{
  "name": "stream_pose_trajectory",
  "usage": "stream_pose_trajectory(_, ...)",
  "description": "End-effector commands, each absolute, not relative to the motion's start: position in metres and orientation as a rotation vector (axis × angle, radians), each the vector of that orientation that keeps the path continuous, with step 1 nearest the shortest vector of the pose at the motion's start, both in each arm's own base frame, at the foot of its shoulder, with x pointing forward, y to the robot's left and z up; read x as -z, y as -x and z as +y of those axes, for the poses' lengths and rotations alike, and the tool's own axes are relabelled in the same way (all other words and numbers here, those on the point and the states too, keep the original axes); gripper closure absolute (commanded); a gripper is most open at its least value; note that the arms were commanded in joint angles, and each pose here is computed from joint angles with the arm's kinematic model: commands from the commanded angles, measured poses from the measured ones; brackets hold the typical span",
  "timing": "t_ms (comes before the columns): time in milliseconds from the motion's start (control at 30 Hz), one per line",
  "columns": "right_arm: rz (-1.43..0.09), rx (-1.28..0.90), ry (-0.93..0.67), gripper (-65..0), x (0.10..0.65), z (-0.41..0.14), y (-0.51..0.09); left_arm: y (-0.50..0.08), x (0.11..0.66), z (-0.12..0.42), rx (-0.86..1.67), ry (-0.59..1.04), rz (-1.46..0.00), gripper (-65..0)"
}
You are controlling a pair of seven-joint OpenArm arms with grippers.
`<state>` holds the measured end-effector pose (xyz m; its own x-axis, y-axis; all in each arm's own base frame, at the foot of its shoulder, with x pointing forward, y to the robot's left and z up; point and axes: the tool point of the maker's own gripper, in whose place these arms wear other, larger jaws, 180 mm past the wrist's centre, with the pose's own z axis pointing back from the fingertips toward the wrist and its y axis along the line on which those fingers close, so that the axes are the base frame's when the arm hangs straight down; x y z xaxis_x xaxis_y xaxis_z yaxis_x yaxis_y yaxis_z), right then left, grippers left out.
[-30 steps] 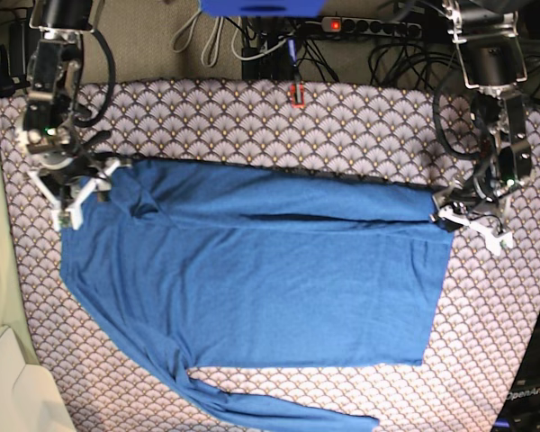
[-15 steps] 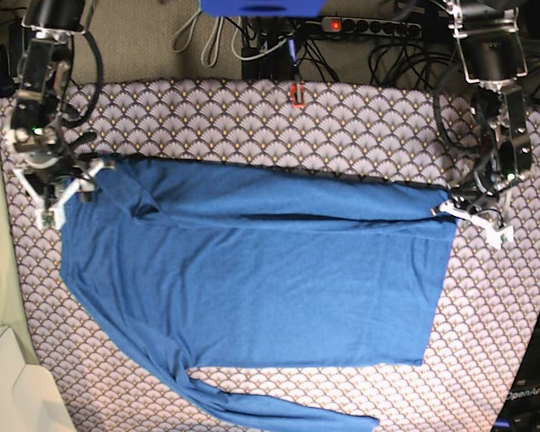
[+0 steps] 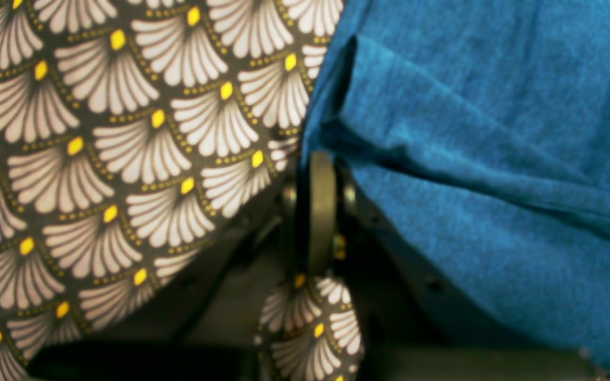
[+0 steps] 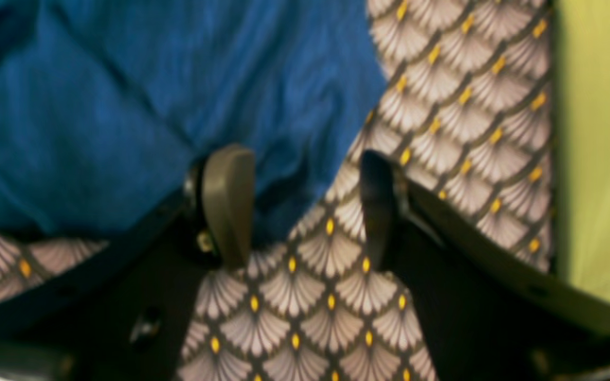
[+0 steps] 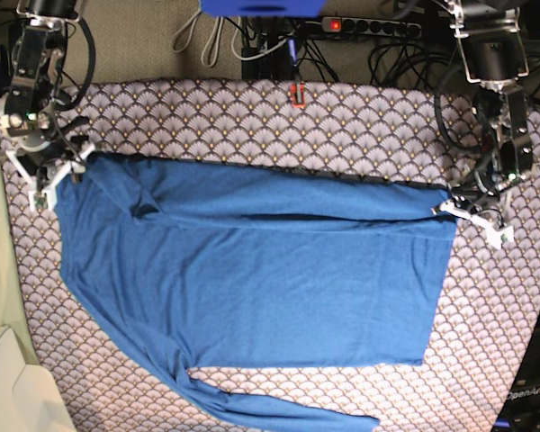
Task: Fold the T-shirt properly
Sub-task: 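Regrasp the shirt corner with the right gripper and pull it away from the left gripper, then hold the shoulder edge taut between both grippers, stretching it wide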
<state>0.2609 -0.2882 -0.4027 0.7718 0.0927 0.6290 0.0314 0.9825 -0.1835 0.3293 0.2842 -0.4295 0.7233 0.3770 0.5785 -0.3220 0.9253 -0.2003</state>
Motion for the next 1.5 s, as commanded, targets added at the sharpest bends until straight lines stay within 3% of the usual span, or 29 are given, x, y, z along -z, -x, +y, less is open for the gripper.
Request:
stream_pose_trajectory(0, -0.737, -0.037, 0.210, -33.2, 0.390, -0.296, -0.272, -0.322, 0.434, 0.283, -0.376, 0.086, -0.608, -0.4)
stream_pose_trajectory(533, -0.748, -0.009, 0.190, -32.0, 0.410, -0.307, -0.279, -0.320, 0.432, 0.293, -0.371, 0.064, -0.606, -0.4)
stream_pose_trajectory(633, -0.735, -0.008, 0.192, -24.1, 0.413, -0.308, -0.275, -0.316, 0.434, 0.292, -0.371, 0.067, -0.586, -0.4)
stream_pose_trajectory(800, -0.727, -0.011, 0.193, 0.0, 0.414, -0.308, -0.272, -0.315, 0.427, 0.287, -0.351, 0.074, -0.568, -0.4)
stream_pose_trajectory(1467, -0.738, -0.097, 0.245, 0.0, 0.394, -0.308, -0.245, -0.292, 0.416, 0.312, -0.293, -0.002, -0.522, -0.4)
